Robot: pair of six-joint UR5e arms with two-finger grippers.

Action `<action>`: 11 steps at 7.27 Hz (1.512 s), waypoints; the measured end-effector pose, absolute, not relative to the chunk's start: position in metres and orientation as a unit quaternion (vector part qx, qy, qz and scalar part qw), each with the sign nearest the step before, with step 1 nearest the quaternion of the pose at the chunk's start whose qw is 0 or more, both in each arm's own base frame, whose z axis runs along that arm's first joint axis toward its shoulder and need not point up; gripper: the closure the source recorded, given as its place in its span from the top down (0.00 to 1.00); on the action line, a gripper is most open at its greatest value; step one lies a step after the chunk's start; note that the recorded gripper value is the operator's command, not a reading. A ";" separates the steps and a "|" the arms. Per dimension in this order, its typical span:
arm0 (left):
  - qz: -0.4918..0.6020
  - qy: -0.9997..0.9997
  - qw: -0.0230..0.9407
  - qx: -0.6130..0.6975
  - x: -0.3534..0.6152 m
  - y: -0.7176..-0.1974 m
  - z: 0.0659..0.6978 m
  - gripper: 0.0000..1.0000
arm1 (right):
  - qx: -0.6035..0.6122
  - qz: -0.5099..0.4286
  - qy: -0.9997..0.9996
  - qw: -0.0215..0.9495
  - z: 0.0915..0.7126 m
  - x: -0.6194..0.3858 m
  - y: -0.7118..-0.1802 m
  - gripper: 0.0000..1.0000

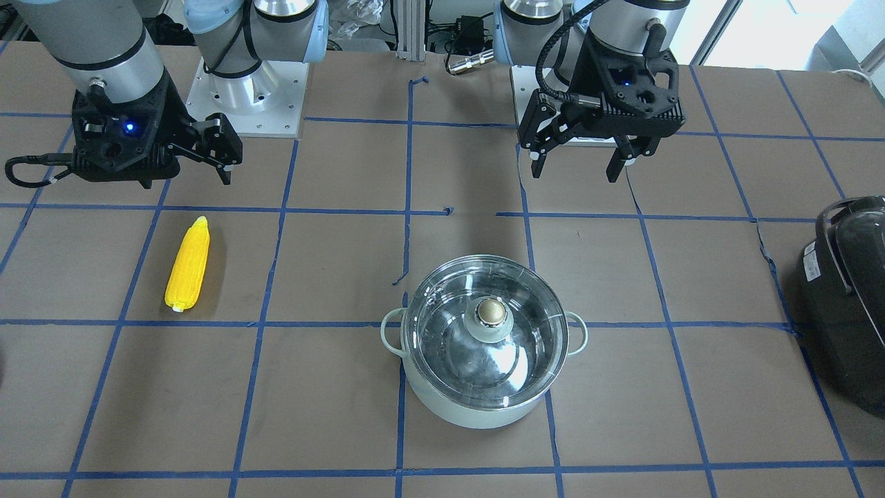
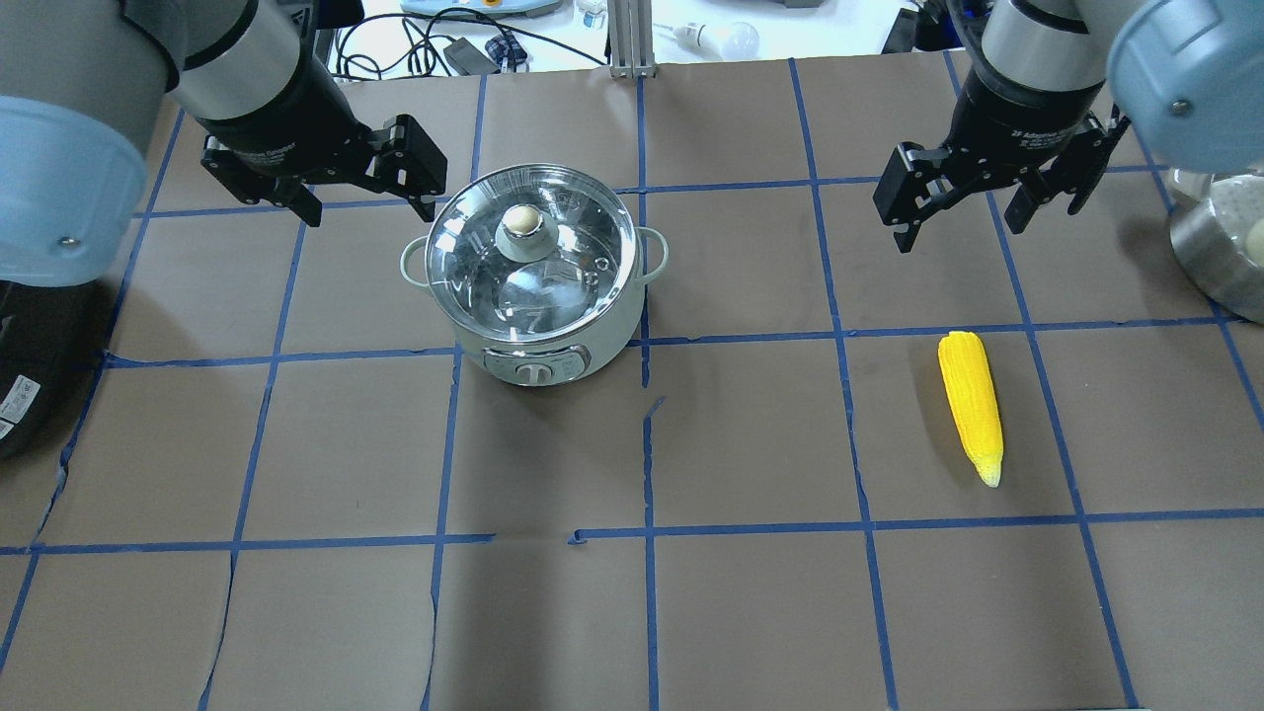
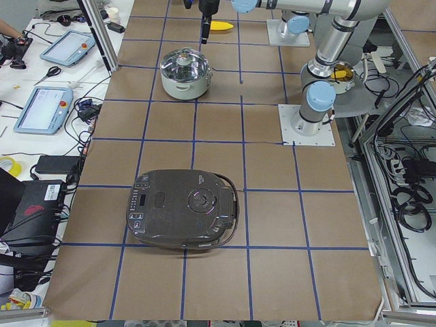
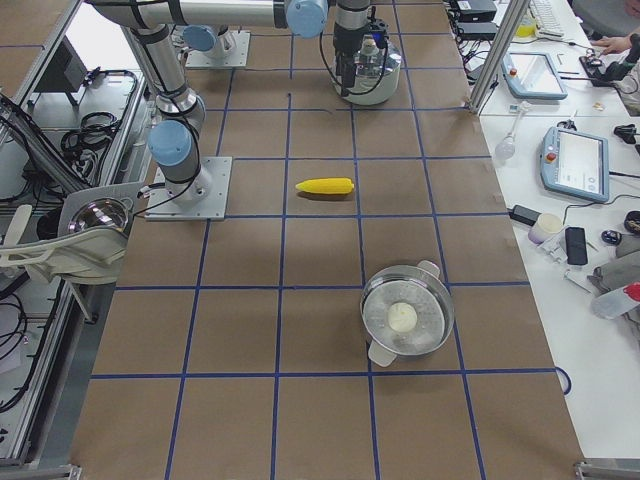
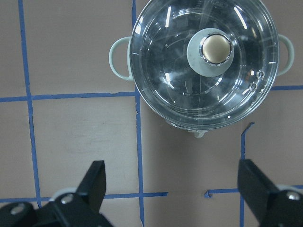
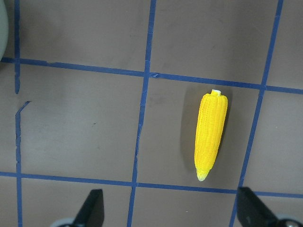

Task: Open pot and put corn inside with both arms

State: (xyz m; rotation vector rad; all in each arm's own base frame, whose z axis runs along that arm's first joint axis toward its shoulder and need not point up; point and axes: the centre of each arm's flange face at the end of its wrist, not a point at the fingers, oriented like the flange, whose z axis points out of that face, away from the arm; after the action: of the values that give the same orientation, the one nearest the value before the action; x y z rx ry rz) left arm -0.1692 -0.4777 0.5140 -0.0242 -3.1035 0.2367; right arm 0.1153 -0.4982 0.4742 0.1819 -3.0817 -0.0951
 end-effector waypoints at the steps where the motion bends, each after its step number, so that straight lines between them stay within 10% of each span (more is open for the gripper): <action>1: 0.076 -0.997 0.015 -0.008 -0.169 -0.478 0.514 1.00 | 0.057 -0.027 -0.998 0.027 0.473 0.112 -0.501 1.00; 11: 0.063 -0.998 0.009 0.004 -0.169 -0.495 0.498 1.00 | 0.023 -0.039 -0.998 0.050 0.317 0.000 -0.519 1.00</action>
State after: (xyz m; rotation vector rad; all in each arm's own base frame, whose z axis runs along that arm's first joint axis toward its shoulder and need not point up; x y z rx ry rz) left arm -0.1691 -0.4951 0.4984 0.0138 -3.1164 0.1982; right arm -0.0004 -0.5188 0.3170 0.0694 -3.0384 -0.1175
